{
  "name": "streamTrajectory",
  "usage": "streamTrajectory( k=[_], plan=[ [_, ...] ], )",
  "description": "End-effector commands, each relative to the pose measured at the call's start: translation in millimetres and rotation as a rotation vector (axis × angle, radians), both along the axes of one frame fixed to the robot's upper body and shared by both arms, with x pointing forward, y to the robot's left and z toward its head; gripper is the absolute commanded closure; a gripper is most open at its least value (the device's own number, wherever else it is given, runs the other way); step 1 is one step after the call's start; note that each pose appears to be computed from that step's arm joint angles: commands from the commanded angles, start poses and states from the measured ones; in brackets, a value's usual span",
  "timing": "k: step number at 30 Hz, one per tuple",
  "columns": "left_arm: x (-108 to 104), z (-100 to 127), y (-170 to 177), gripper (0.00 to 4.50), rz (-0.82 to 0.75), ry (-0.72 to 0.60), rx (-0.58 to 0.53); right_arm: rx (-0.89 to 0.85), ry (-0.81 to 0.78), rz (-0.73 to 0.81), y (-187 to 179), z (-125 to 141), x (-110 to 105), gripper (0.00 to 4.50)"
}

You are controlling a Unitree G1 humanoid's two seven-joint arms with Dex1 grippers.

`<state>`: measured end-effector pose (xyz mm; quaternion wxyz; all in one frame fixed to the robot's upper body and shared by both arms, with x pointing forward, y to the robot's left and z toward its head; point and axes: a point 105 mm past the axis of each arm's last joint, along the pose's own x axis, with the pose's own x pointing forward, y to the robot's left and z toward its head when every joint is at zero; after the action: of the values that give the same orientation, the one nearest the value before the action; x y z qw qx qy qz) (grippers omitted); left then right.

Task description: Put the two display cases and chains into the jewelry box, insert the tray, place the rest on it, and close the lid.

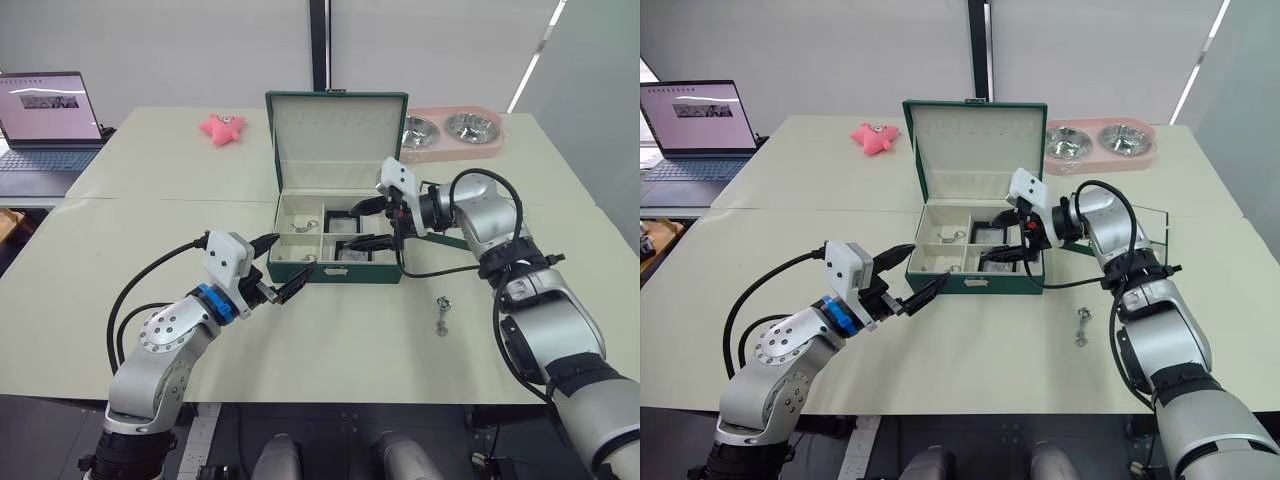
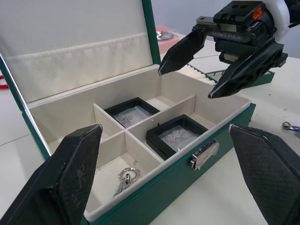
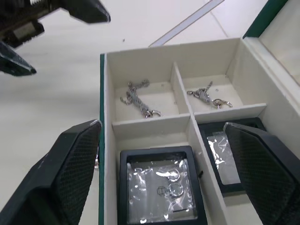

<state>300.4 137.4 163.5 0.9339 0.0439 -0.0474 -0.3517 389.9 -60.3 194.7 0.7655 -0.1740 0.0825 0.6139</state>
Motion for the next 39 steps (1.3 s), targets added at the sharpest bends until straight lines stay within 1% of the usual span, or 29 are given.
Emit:
streamTrajectory(
  k=[1,4,9,14,18,20,22,26,30,34,39],
  plan=[
    [-2,7,12,0.0,-0.001,0.011,-0.013,0.142,-0.061,-0.066,-30,20,-8,0.05],
    [1,8,32,0.0,0.035,0.032,-0.004,0.182,-0.066,-0.15,-62,10,-20,0.05],
    [0,3,68,0.0,0.109,0.062,0.049,0.249,-0.054,-0.313,-103,-5,-37,0.05],
    [-2,2,106,0.0,0.204,0.076,0.083,0.206,-0.073,-0.492,-144,-27,-54,0.05],
    [-7,-3,132,0.0,0.28,0.097,0.106,0.249,-0.102,-0.652,-178,-35,-62,0.05],
    [-9,-6,147,0.0,0.326,0.096,0.109,0.253,-0.116,-0.724,-194,-43,-66,0.05],
    [-8,-7,163,0.0,0.388,0.08,0.09,0.248,-0.112,-0.787,-208,-56,-71,0.05],
    [-10,-18,190,0.0,0.488,0.079,0.088,0.232,-0.089,-0.894,-229,-78,-78,0.05],
    [-13,-30,205,0.0,0.56,0.075,0.075,0.285,-0.102,-0.983,-244,-83,-80,0.05],
    [-15,-35,212,0.0,0.603,0.065,0.053,0.269,-0.134,-1.033,-253,-88,-82,0.05],
    [-12,-35,210,0.0,0.611,0.054,0.03,0.274,-0.115,-1.032,-253,-93,-81,0.05]
  ],
)
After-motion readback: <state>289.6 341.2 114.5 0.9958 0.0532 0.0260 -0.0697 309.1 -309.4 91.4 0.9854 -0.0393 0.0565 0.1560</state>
